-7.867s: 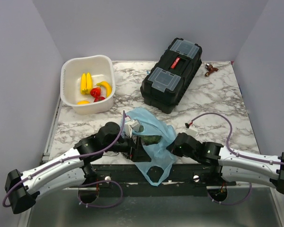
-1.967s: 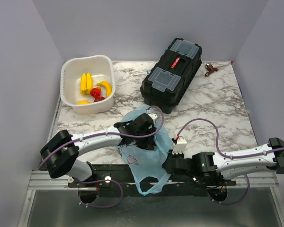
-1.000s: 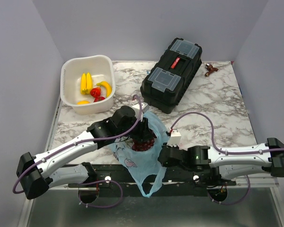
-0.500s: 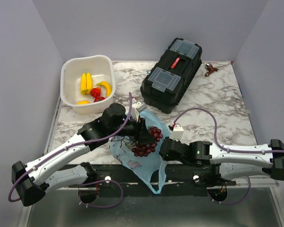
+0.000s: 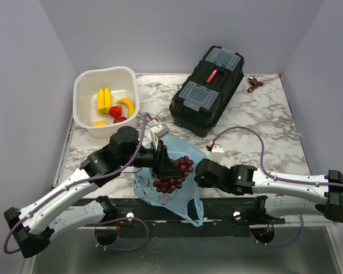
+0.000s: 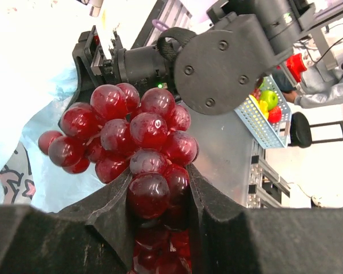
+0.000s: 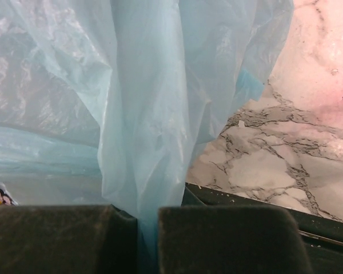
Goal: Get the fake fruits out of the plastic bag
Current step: Take out the fake fruit from the plastic bag, then place the fake fruit in the bin.
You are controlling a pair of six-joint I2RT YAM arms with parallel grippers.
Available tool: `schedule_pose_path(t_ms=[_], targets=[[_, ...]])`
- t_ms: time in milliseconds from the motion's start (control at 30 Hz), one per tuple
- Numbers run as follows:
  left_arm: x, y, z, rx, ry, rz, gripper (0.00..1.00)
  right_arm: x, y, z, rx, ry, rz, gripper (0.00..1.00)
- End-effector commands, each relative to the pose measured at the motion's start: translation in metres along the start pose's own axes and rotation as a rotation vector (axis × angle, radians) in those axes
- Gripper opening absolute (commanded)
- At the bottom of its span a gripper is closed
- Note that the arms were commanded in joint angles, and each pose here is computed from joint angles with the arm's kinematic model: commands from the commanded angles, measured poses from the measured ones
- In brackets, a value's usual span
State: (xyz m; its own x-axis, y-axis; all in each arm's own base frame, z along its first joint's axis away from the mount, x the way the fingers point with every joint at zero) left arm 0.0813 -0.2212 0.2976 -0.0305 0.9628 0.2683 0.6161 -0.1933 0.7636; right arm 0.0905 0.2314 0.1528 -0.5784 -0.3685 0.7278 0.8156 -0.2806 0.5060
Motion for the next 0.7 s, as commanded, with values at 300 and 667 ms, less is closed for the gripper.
schedule_pose_path(t_ms=[300,667], targets=[[0.080,0.047,-0.018,-0.050,0.379,-0.275,0.00,0.005,-0.002,-0.019,-0.036,0.000,0.017,0.01],[0.143,0.064,0.035,0.060,1.067,-0.474,0.00,0.006,-0.004,-0.022,-0.036,0.012,0.020,0.01]])
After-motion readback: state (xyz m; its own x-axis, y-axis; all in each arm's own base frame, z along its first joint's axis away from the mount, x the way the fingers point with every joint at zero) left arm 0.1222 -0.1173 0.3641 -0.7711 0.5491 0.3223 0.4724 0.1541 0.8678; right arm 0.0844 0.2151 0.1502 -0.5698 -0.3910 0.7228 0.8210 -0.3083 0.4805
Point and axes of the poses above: each gripper's point midway between its finger pads, its own x axis back along the fingers, its own z axis along the line the jaws close on, y = z × x, the point moved 7 cm from there along x, back along the fingers, and after that the axes turned 9 degrees about -x, right-handed, at the moved point
